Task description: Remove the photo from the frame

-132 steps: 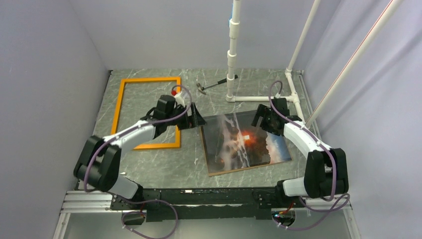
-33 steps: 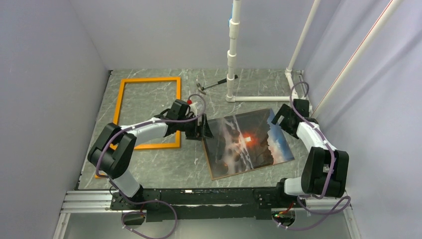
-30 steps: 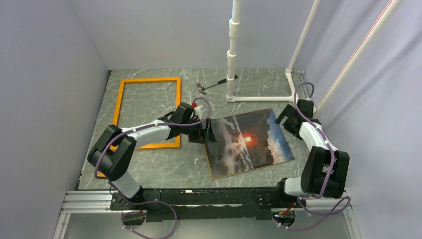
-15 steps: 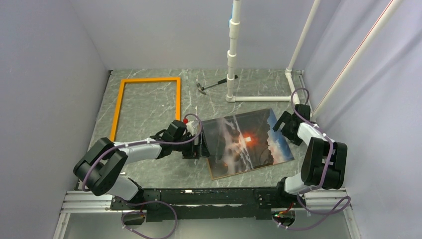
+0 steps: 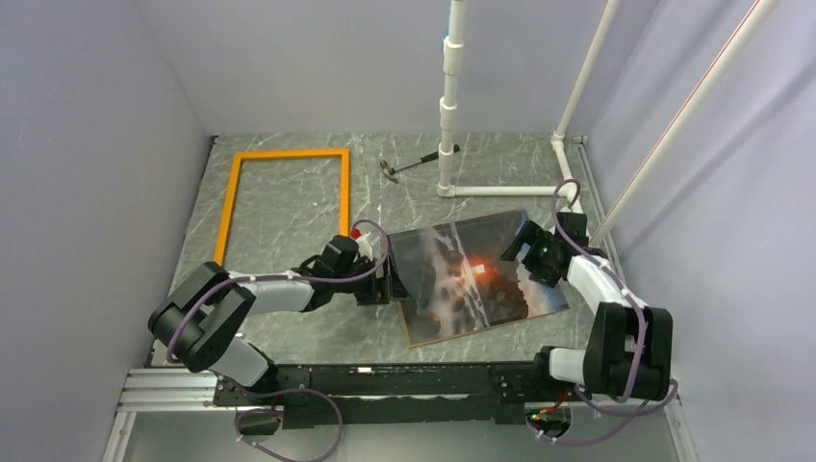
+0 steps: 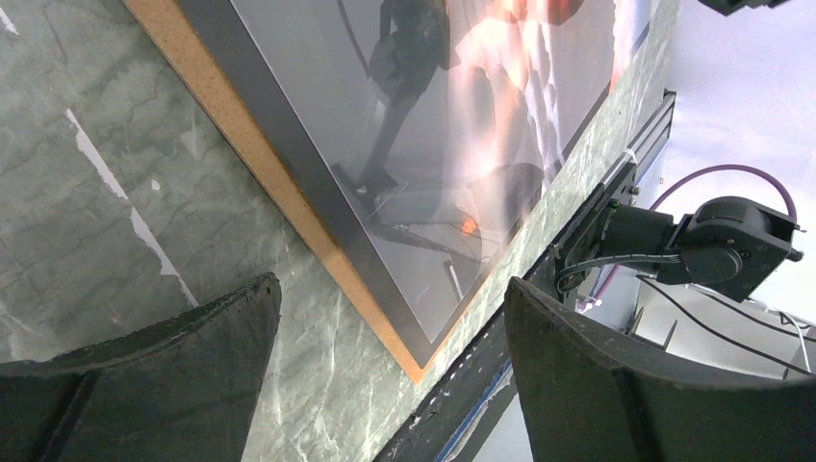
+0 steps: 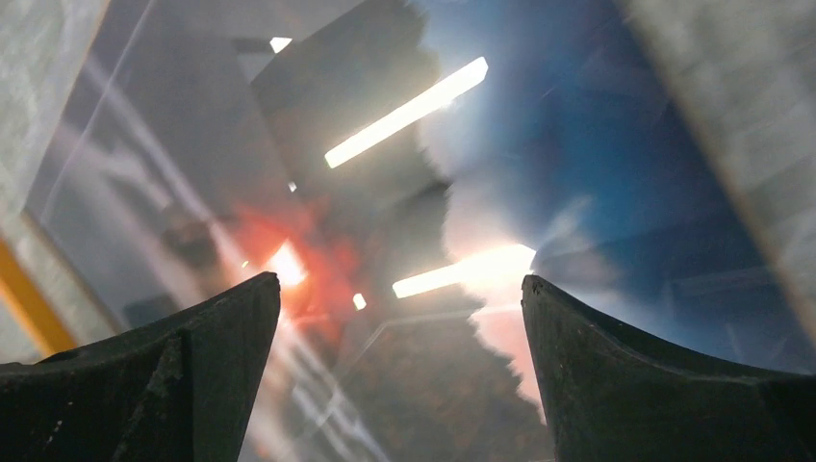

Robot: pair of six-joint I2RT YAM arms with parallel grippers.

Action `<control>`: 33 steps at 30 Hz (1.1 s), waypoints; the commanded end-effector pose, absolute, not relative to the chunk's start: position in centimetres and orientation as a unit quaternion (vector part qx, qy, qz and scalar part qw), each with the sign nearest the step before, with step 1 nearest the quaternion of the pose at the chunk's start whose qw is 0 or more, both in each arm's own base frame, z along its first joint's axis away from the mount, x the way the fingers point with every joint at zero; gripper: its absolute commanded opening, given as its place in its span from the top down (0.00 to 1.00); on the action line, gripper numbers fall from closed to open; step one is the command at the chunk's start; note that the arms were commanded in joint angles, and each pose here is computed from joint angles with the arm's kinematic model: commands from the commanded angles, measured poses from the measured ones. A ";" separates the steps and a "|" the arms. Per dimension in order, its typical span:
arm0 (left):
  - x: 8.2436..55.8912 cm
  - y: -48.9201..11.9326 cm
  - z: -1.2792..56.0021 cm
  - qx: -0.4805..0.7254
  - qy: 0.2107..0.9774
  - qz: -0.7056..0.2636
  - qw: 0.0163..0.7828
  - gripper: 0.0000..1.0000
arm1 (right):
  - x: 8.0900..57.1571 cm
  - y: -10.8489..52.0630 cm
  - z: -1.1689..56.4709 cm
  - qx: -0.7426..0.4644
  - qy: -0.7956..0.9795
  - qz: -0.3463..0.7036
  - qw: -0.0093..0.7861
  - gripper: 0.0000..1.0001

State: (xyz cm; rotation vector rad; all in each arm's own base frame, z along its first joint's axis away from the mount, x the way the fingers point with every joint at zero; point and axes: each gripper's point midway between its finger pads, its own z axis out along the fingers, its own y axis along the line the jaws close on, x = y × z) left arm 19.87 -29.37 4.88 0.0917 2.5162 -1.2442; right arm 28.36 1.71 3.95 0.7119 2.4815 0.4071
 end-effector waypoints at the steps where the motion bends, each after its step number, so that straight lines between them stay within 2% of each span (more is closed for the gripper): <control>1: 20.3 -28.5 4.6 0.018 0.886 -0.421 0.191 0.10 | 28.1 3.7 6.7 0.257 0.906 0.204 0.268 0.03; 5: 20.1 -28.2 5.0 0.022 0.887 -0.418 0.194 0.09 | 28.0 -3.0 6.8 0.318 0.902 0.059 0.286 0.01; 9: 19.7 -28.4 5.4 0.019 0.878 -0.438 0.192 0.07 | 27.1 -8.1 5.6 0.393 0.870 -0.018 0.297 0.01; 15: 19.2 -28.6 5.1 0.013 0.868 -0.459 0.192 0.06 | 26.4 -10.1 4.5 0.470 0.811 -0.013 0.347 0.00; 20: 19.1 -28.8 4.8 0.005 0.860 -0.473 0.189 0.06 | 26.7 -10.4 3.8 0.475 0.800 0.012 0.367 0.01; 26: 19.0 -28.6 4.1 0.000 0.865 -0.466 0.187 0.05 | 26.5 -6.6 1.2 0.447 0.841 0.097 0.288 0.00; 33: 19.1 -28.3 4.2 0.002 0.870 -0.456 0.190 0.05 | 24.7 -1.2 1.5 0.431 0.846 0.208 0.236 0.01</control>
